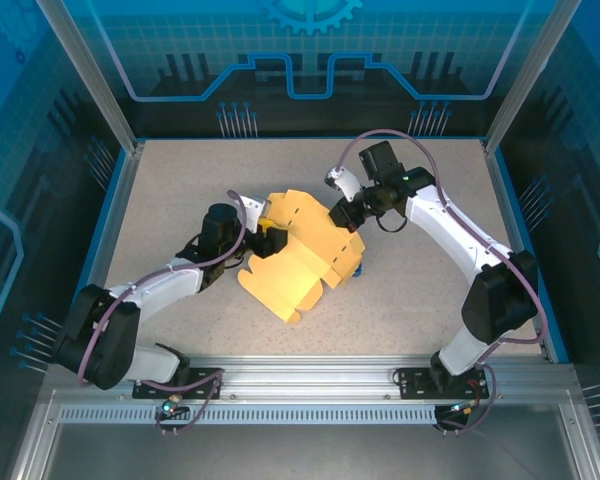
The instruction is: Fold the paper box
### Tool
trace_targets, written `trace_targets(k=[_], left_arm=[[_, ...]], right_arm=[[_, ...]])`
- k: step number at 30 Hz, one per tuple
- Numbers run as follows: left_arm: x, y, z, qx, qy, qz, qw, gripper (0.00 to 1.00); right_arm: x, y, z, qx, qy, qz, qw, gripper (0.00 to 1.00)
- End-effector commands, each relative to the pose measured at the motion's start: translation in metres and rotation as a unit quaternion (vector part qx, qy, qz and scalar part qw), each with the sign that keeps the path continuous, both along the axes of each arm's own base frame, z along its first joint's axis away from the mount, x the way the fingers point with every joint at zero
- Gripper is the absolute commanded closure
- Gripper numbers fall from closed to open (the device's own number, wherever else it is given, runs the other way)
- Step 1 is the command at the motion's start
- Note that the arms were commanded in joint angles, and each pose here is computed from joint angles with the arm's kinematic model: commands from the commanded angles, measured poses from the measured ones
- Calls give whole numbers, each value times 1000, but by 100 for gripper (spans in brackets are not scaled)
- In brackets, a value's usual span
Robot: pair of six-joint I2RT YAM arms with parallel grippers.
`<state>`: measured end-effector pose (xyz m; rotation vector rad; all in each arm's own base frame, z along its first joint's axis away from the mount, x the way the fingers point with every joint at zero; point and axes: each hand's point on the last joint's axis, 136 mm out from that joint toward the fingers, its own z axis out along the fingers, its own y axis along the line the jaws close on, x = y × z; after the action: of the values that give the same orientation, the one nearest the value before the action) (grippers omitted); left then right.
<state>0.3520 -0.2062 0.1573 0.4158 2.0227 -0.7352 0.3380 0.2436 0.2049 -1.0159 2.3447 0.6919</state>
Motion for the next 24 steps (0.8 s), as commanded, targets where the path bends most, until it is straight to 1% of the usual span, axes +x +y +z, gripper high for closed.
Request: trace_targets(k=[1, 4, 9, 15, 17, 24], left_arm=[[4, -8, 42, -31, -50, -25, 998, 40], [11, -8, 54, -37, -55, -23, 998, 40], [17, -15, 74, -62, -59, -40, 996, 40], [24, -24, 84, -71, -52, -58, 994, 41], [22, -28, 87, -78, -48, -74, 993, 44], [2, -44, 95, -112, -40, -141, 983, 61]], right_arm=[[-6, 7, 10, 12, 2, 16, 1000, 100], [-7, 9, 9, 12, 1, 20, 1000, 100], [-10, 12, 5, 6, 2, 26, 1000, 100], [-13, 15, 3, 3, 3, 30, 1000, 100], [-13, 16, 2, 3, 3, 30, 1000, 100], [-7, 16, 2, -1, 4, 9, 1000, 100]])
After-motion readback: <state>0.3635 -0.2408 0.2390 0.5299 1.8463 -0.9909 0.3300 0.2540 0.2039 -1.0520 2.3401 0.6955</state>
